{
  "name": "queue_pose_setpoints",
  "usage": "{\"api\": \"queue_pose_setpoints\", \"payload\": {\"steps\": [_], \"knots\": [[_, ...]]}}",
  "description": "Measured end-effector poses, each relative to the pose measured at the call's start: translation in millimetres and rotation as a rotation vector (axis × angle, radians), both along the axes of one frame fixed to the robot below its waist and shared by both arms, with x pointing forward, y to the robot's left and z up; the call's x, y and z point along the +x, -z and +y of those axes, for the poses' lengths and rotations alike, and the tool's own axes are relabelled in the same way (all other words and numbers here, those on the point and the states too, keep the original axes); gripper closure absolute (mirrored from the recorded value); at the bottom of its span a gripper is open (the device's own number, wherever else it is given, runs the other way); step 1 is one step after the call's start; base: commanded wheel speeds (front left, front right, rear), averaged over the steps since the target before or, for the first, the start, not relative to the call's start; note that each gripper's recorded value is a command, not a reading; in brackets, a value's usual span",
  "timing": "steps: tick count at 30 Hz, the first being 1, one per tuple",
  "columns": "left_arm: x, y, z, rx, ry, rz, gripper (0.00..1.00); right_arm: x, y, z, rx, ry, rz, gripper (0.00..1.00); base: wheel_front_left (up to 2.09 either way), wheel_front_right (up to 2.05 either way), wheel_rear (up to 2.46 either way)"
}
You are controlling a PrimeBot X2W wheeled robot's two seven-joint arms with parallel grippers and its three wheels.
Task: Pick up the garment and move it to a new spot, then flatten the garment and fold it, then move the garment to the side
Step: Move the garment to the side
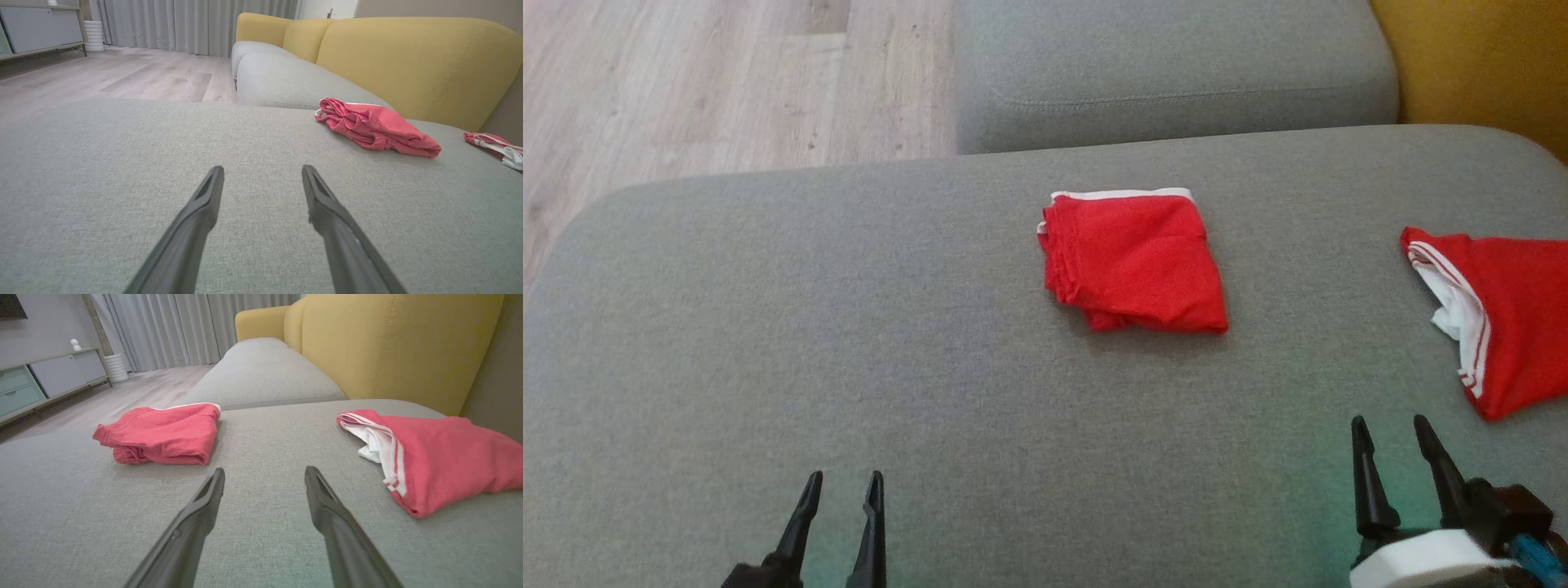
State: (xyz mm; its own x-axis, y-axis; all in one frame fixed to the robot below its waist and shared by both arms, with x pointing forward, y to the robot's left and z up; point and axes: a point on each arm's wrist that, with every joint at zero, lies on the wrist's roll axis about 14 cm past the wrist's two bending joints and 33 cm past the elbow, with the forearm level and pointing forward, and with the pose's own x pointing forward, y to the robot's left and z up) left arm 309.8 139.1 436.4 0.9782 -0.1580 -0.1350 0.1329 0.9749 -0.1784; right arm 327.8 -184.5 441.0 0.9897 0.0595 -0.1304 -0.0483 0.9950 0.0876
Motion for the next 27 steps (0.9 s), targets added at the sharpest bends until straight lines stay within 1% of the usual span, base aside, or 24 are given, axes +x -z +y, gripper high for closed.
{"api": "queue_pose_setpoints", "payload": {"steps": [3,5,9,11,12,14,17,19,23,25,27], "knots": [[-1,2,1,-0.002,-0.006,0.007,0.00,8,1,8,0.044,-0.014,0.005,0.00,0.00,0.00,0.00],[-2,3,1,-0.006,-0.008,0.012,0.00,22,-5,15,0.095,-0.023,-0.001,0.00,0.00,0.00,0.00],[2,8,-3,-0.010,0.002,0.031,0.00,78,-36,24,0.210,-0.049,-0.011,0.00,0.00,0.00,0.00],[9,6,-6,-0.015,0.012,0.027,0.00,107,-52,29,0.221,-0.087,-0.008,0.00,0.00,0.00,0.00],[9,6,-6,-0.015,0.012,0.027,0.00,107,-52,29,0.221,-0.087,-0.008,0.00,0.00,0.00,0.00],[15,5,-6,-0.025,0.008,0.023,0.00,133,-63,33,0.249,-0.107,0.005,0.00,0.00,0.00,0.00],[21,4,-5,-0.031,0.001,0.023,0.00,160,-49,41,0.217,-0.150,0.120,0.00,0.00,0.00,0.00],[23,5,-3,-0.036,-0.009,0.030,0.00,171,-30,45,0.233,-0.154,0.209,0.00,0.00,0.00,0.00],[24,10,3,-0.036,-0.034,0.051,0.00,186,13,62,0.210,-0.186,0.374,0.00,0.00,0.00,0.00],[24,13,7,-0.032,-0.047,0.063,0.00,189,34,73,0.216,-0.203,0.461,0.00,0.00,0.00,0.00],[23,16,13,-0.030,-0.077,0.076,0.00,192,51,83,0.217,-0.215,0.513,0.00,0.00,0.00,0.00]]}}
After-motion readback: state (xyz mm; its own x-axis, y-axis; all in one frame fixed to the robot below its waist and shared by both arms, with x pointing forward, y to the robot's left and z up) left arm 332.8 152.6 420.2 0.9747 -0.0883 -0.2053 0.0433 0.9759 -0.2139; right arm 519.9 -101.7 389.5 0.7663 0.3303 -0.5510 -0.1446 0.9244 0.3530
